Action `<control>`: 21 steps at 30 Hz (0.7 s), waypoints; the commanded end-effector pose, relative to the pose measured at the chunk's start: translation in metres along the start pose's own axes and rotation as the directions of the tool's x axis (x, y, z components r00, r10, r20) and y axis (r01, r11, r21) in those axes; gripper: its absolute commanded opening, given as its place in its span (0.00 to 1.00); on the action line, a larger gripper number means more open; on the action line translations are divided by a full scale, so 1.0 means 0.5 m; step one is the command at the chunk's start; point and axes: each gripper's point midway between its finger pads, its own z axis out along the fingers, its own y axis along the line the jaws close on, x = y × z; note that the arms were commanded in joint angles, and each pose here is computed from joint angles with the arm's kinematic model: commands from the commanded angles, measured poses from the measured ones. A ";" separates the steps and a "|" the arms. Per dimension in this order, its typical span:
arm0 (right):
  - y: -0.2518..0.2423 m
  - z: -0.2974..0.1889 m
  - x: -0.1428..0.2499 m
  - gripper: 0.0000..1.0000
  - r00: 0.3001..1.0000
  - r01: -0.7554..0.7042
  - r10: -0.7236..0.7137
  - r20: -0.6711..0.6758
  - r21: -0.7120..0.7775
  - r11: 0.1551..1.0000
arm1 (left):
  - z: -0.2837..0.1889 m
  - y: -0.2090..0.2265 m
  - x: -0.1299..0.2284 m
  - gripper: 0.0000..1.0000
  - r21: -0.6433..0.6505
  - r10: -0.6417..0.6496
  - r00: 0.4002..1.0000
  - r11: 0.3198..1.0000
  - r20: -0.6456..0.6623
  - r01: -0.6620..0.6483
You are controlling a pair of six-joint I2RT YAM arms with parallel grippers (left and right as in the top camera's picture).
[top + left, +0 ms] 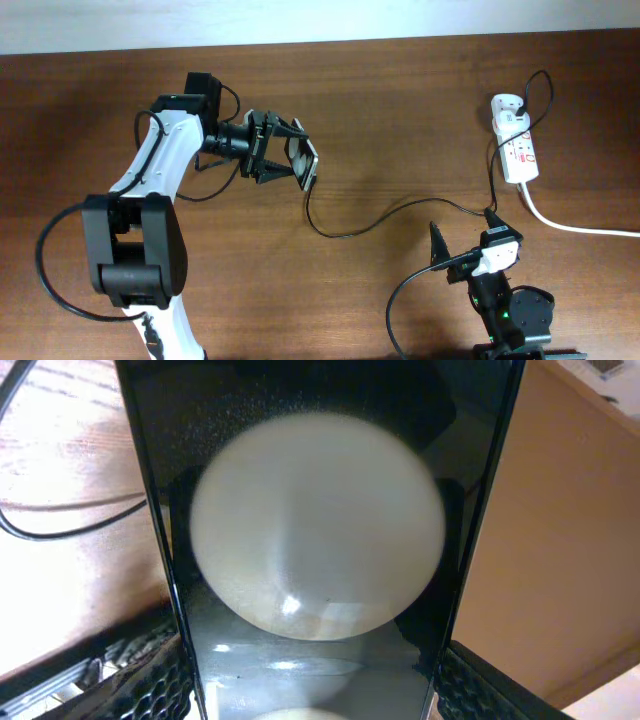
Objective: Plug charger to phone and switch on socket
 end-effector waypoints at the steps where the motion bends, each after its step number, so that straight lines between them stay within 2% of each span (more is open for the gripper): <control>1: 0.002 0.000 0.005 0.99 1.000 0.006 -0.006 -0.003 -0.002 1.000 | -0.003 -0.033 0.018 0.43 0.063 -0.030 0.998 0.997 -0.056 0.033; 3: 0.002 0.000 0.005 0.99 1.000 0.006 -0.006 -0.003 -0.002 1.000 | -0.004 -0.040 0.025 0.42 0.083 -0.029 0.997 0.996 -0.076 0.036; 9: 0.002 0.000 0.005 0.99 1.000 0.006 -0.006 -0.003 -0.002 1.000 | -0.004 -0.040 0.024 0.41 0.072 -0.159 0.984 0.984 -0.086 0.165; 12: 0.002 0.000 0.005 0.99 1.000 0.006 -0.006 -0.003 -0.002 1.000 | -0.005 -0.035 0.015 0.40 0.051 -0.302 0.951 0.951 -0.069 0.305; 15: 0.002 0.000 0.005 0.99 1.000 0.006 -0.006 -0.003 -0.002 1.000 | -0.005 -0.024 0.002 0.43 0.029 -0.392 0.919 0.919 -0.028 0.393; 17: 0.002 0.000 0.005 0.99 1.000 0.006 -0.006 -0.003 -0.002 1.000 | -0.005 -0.025 0.002 0.40 0.030 -0.408 0.912 0.912 -0.032 0.409; 21: 0.002 0.000 0.005 0.99 1.000 0.006 -0.006 -0.003 -0.002 1.000 | -0.006 -0.034 0.011 0.43 0.041 -0.423 0.904 0.904 -0.065 0.426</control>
